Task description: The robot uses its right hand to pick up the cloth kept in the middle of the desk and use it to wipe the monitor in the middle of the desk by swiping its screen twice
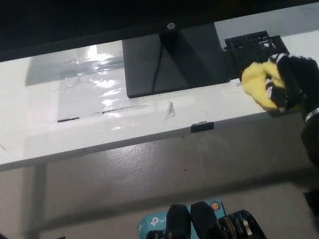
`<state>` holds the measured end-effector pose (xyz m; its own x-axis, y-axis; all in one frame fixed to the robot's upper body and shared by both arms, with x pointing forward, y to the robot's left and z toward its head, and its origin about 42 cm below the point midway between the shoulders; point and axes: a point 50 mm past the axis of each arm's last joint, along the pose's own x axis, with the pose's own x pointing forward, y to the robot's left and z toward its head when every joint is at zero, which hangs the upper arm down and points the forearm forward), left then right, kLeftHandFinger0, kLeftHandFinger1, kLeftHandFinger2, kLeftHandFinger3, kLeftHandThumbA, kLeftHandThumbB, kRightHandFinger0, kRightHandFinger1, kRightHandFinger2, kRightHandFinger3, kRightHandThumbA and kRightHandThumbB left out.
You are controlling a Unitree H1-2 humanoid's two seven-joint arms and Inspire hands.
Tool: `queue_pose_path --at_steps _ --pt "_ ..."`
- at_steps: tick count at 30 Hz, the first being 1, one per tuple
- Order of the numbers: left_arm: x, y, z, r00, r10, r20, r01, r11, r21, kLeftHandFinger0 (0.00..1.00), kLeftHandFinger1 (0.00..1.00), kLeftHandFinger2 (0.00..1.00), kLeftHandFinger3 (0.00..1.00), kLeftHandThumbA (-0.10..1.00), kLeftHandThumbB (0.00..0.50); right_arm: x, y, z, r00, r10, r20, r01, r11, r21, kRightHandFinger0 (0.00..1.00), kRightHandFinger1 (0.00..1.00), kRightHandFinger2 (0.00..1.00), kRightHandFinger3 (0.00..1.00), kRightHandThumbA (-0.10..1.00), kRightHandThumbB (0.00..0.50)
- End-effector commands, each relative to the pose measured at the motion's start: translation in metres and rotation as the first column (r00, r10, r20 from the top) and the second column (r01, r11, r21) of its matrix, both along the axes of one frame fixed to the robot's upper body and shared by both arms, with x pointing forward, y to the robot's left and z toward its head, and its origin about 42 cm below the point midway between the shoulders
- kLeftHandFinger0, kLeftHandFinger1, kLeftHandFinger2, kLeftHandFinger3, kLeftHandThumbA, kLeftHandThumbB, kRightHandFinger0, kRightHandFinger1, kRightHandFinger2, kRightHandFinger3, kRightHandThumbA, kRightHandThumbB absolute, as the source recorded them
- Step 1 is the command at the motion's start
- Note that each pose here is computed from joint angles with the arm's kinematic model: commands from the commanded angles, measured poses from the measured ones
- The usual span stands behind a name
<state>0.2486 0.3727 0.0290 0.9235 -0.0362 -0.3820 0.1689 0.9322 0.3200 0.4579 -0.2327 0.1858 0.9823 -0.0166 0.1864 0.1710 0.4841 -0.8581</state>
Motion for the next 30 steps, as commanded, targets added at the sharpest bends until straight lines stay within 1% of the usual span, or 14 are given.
queue_pose_path --at_steps 1,3,6,8,9,14,16,18,25,26,27,28,29,30 --pt "-0.003 0.007 0.005 0.999 -0.025 0.022 0.024 0.999 0.031 0.50 0.58 0.68 0.77 0.50 0.328 0.004 -0.001 0.058 0.960 -0.015 0.279 -0.053 0.970 0.236 0.00 0.07 0.42 0.09 -0.10 0.011" --pt "-0.006 0.006 0.004 1.000 -0.021 0.020 0.020 0.999 0.025 0.51 0.58 0.68 0.77 0.49 0.321 0.004 -0.005 0.073 0.941 -0.041 0.335 -0.057 0.959 0.278 0.00 0.07 0.42 0.10 -0.10 0.008" --pt "-0.011 0.005 0.001 1.000 -0.024 0.016 0.024 0.999 0.027 0.51 0.57 0.68 0.78 0.49 0.313 0.006 -0.010 0.101 0.902 -0.078 0.425 -0.066 0.947 0.314 0.00 0.12 0.53 0.15 -0.10 0.000" --pt "-0.012 0.005 0.000 1.000 -0.026 0.012 0.025 0.999 0.027 0.51 0.58 0.68 0.79 0.50 0.313 0.008 -0.014 0.120 0.874 -0.101 0.475 -0.073 0.940 0.335 0.00 0.14 0.56 0.13 -0.10 0.000" --pt "-0.014 0.005 -0.001 0.999 -0.032 0.006 0.032 0.999 0.040 0.52 0.58 0.69 0.79 0.51 0.302 0.010 -0.019 0.147 0.822 -0.133 0.553 -0.091 0.929 0.359 0.00 0.14 0.56 0.12 -0.10 0.002" --pt "-0.017 0.004 -0.003 0.999 -0.039 -0.001 0.039 0.998 0.044 0.51 0.58 0.70 0.80 0.52 0.307 0.013 -0.027 0.180 0.769 -0.161 0.619 -0.091 0.930 0.355 0.00 0.08 0.49 0.06 -0.10 0.010" --pt "-0.017 0.004 -0.002 0.999 -0.040 0.003 0.040 0.998 0.045 0.49 0.56 0.68 0.79 0.52 0.304 0.020 -0.028 0.194 0.745 -0.185 0.641 -0.089 0.925 0.370 0.00 0.06 0.45 0.04 -0.10 0.048" --pt "-0.017 0.004 -0.002 0.999 -0.042 0.004 0.041 0.998 0.046 0.49 0.56 0.68 0.79 0.52 0.304 0.023 -0.028 0.196 0.741 -0.190 0.645 -0.089 0.923 0.374 0.00 0.02 0.39 0.02 -0.10 0.082" --pt "-0.019 0.006 -0.002 1.000 -0.031 0.003 0.031 0.999 0.038 0.46 0.53 0.65 0.76 0.49 0.321 0.044 -0.021 0.214 0.754 -0.234 0.614 0.008 0.938 0.347 0.00 0.01 0.39 0.04 -0.10 0.145" --pt "-0.019 0.007 -0.001 0.999 -0.032 0.006 0.032 0.999 0.036 0.46 0.53 0.64 0.76 0.49 0.327 0.046 -0.020 0.216 0.770 -0.245 0.589 0.062 0.948 0.313 0.00 0.01 0.40 0.08 -0.10 0.127" --pt "-0.019 0.007 -0.001 0.999 -0.034 0.008 0.034 0.999 0.042 0.46 0.53 0.64 0.76 0.49 0.325 0.052 -0.017 0.218 0.813 -0.254 0.523 0.107 0.949 0.295 0.00 0.04 0.41 0.21 -0.10 0.106" --pt "-0.018 0.008 0.000 0.999 -0.034 0.004 0.033 0.998 0.047 0.46 0.52 0.64 0.76 0.49 0.330 0.057 -0.014 0.221 0.832 -0.249 0.496 0.130 0.956 0.261 0.00 0.08 0.44 0.25 -0.10 0.164" --pt "-0.016 0.008 0.001 0.999 -0.037 0.004 0.037 0.998 0.049 0.46 0.52 0.64 0.76 0.49 0.324 0.064 -0.011 0.222 0.845 -0.242 0.477 0.151 0.963 0.221 0.00 0.08 0.41 0.23 -0.10 0.191" --pt "-0.016 0.009 0.001 0.999 -0.038 0.004 0.038 0.998 0.050 0.47 0.52 0.64 0.76 0.49 0.324 0.064 -0.011 0.222 0.846 -0.243 0.475 0.155 0.964 0.218 0.00 0.08 0.40 0.23 -0.10 0.184"
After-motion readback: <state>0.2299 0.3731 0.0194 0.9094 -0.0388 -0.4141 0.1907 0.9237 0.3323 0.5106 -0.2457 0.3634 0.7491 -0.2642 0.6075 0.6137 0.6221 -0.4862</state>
